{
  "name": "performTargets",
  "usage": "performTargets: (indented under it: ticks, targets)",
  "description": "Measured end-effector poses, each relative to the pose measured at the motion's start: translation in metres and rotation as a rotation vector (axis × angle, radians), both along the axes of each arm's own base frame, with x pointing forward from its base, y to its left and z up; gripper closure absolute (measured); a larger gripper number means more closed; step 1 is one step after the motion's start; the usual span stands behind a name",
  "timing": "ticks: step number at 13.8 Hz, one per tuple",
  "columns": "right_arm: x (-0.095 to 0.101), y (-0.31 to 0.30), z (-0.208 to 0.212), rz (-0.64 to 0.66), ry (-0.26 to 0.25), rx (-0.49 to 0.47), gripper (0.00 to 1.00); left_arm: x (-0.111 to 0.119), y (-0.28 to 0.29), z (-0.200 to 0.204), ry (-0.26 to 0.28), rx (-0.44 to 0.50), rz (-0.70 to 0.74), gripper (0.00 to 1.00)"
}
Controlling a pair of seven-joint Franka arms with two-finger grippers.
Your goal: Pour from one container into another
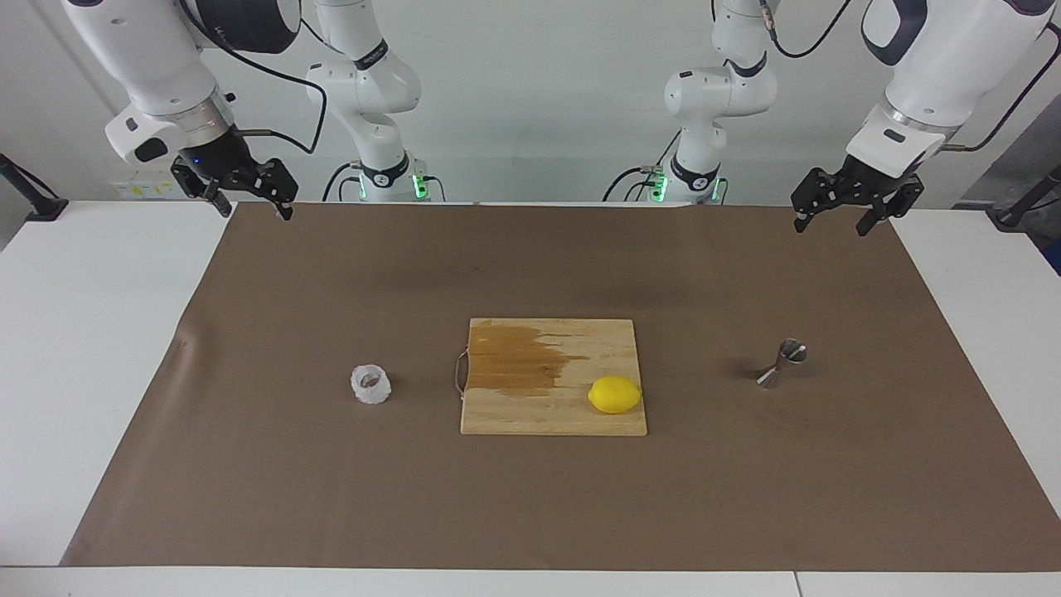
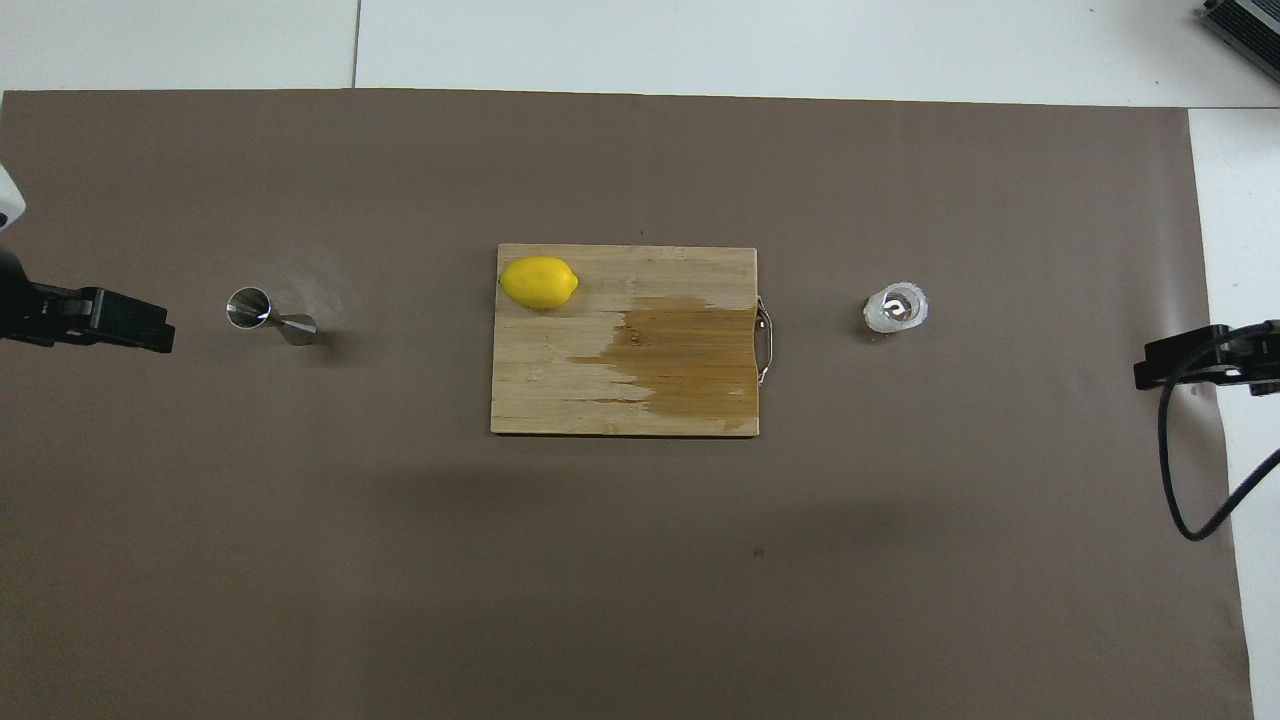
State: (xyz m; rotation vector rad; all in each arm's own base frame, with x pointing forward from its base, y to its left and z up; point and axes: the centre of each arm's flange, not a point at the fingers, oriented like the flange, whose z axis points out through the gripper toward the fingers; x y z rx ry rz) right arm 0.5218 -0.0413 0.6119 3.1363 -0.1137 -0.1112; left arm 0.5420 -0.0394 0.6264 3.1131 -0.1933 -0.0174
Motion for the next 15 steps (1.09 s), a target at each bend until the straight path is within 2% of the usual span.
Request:
performTargets:
  ticks: [7, 10, 12, 15]
  targets:
    - [0.000, 0.000, 0.000, 0.000, 0.000, 0.000, 0.00, 0.000, 0.000, -0.002, 0.005, 0.000, 0.001, 0.00]
    - [0.000, 0.000, 0.000, 0.000, 0.000, 0.000, 0.00, -0.005, 0.008, -0.009, 0.031, 0.003, 0.022, 0.00]
    - [0.000, 0.000, 0.000, 0.000, 0.000, 0.000, 0.00, -0.009, 0.023, -0.022, 0.032, -0.004, 0.076, 0.00]
    - [0.000, 0.000, 0.000, 0.000, 0.000, 0.000, 0.00, -0.013, 0.031, -0.044, 0.019, -0.019, 0.233, 0.00]
